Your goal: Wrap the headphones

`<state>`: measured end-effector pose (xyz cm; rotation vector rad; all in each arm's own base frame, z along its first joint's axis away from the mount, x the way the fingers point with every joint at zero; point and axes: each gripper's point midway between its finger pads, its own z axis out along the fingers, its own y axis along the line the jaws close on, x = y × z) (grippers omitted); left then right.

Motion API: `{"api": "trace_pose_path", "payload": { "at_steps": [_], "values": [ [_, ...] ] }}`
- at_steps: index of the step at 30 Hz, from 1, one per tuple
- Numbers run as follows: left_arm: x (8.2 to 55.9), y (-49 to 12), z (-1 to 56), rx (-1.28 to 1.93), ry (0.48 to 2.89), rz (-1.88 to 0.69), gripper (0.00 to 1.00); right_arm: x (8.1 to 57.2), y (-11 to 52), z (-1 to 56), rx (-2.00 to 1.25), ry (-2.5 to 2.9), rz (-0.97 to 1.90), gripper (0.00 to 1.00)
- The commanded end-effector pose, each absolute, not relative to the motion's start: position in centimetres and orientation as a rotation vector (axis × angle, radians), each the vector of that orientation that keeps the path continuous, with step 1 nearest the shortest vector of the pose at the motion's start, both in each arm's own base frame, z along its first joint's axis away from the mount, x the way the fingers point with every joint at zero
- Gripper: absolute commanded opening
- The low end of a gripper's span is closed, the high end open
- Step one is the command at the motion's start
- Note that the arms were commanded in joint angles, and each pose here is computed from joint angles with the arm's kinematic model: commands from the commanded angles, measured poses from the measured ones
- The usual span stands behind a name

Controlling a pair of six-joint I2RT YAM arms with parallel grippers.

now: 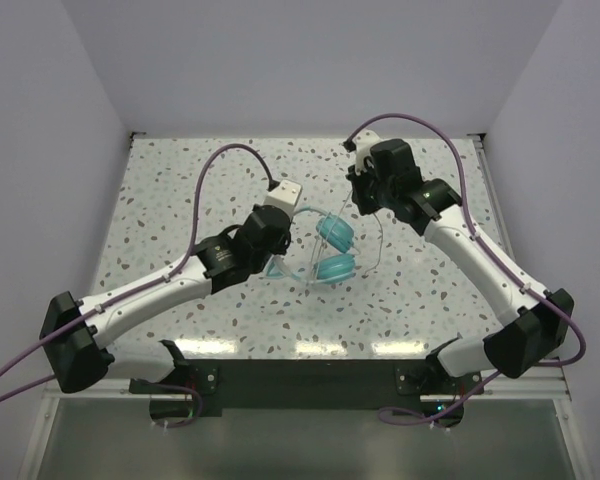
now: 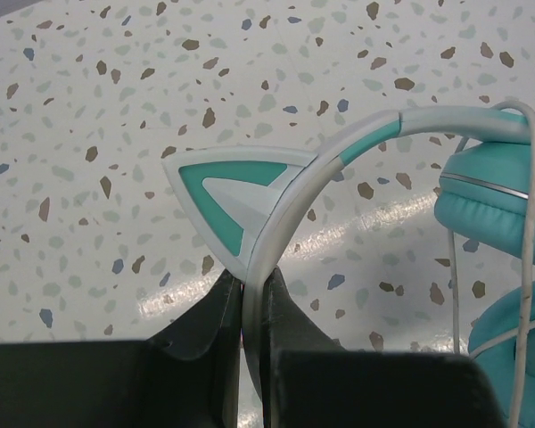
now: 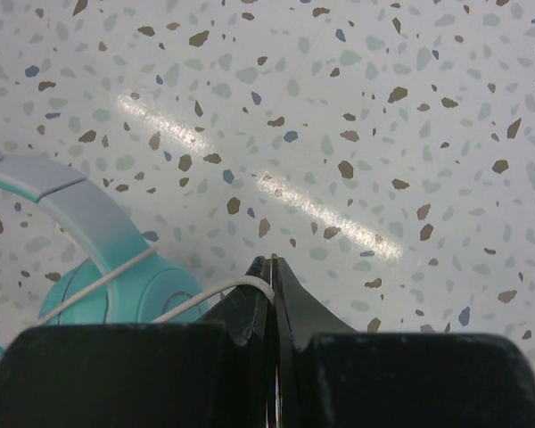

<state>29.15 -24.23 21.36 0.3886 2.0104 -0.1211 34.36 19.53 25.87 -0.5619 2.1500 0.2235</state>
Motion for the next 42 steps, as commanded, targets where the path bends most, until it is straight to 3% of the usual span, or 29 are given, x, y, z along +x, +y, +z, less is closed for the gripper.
{"api": "trace_pose_path", "payload": {
  "at_steps": [1,10,30,42],
  "values": [
    [28.9,-25.0,24.4,0.360,1.917,-0.232,0.00,34.8,19.7,28.5,-0.509,2.061,0.311,0.00],
    [26.7,-27.9,23.8,0.545,1.911,-0.316,0.00,35.5,22.0,27.4,-0.545,2.090,0.422,0.00],
    [25.5,-29.7,21.4,0.623,1.958,-0.295,0.00,37.0,20.8,28.5,-0.460,2.079,0.351,0.00],
    [23.7,-27.4,26.1,0.536,1.884,-0.398,0.00,36.4,20.1,27.8,-0.431,2.018,0.512,0.00]
  ]
}}
